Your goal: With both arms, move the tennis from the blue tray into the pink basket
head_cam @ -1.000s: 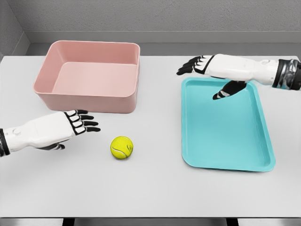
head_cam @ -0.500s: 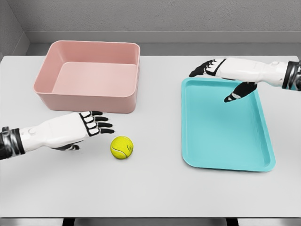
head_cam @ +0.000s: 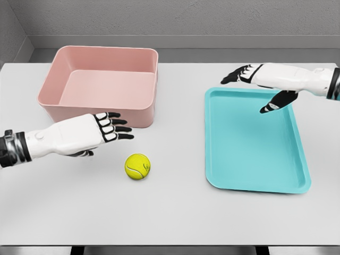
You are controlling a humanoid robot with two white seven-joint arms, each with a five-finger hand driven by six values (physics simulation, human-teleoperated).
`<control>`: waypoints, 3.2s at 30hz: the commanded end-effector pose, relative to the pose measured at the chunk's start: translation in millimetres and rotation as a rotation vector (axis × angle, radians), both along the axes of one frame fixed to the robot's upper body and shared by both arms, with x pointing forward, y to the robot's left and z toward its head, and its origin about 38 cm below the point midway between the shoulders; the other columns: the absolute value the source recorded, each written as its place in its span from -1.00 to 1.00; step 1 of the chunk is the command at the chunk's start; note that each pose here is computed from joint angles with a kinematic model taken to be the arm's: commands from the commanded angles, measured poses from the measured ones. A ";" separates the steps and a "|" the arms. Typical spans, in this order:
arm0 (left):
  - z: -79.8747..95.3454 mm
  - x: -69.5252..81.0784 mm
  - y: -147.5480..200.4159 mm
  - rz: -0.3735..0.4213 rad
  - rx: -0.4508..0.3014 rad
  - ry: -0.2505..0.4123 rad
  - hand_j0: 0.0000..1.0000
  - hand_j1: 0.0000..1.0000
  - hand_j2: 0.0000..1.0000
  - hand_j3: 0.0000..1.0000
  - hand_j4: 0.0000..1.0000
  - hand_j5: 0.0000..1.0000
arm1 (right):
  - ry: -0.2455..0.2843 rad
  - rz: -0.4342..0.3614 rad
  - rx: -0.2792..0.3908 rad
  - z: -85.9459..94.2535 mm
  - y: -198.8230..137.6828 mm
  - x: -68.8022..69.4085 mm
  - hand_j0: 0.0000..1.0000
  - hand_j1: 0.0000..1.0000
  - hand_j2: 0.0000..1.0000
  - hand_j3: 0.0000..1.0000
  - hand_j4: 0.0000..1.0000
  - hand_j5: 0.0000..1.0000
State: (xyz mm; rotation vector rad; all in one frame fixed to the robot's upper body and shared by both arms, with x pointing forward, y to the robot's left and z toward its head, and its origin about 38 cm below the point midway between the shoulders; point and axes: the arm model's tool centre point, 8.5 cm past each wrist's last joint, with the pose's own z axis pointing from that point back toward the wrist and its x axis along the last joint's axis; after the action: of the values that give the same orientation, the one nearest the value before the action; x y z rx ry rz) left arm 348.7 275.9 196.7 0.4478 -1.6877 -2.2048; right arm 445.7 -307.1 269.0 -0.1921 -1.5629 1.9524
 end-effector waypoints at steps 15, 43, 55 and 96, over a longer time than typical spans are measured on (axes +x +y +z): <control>-29.6 -13.2 -34.1 -0.073 -0.051 0.083 1.00 1.00 1.00 1.00 1.00 1.00 | 0.017 -0.014 -0.011 -3.2 -7.5 -2.2 1.00 1.00 1.00 1.00 1.00 1.00; -43.6 -20.2 -58.9 -0.130 -0.062 0.120 1.00 1.00 1.00 1.00 1.00 1.00 | 0.026 -0.034 -0.023 -6.5 -17.2 -5.1 1.00 1.00 1.00 1.00 1.00 1.00; -45.5 -19.6 -57.9 -0.134 -0.021 0.095 1.00 1.00 1.00 1.00 1.00 1.00 | -0.010 -0.063 -0.011 11.4 -28.7 -2.3 1.00 1.00 1.00 1.00 1.00 1.00; -54.3 -22.9 -62.9 -0.156 0.027 0.093 0.81 0.81 0.81 0.81 0.81 0.81 | -0.002 -0.071 -0.021 8.2 -34.5 -6.3 1.00 1.00 1.00 1.00 1.00 1.00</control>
State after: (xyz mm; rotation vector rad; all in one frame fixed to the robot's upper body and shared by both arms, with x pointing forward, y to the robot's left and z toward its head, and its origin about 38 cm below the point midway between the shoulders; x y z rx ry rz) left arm 325.3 210.9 141.1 0.2224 -1.6993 -2.3257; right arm 439.3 -341.2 276.3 -0.2575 -1.5122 1.9226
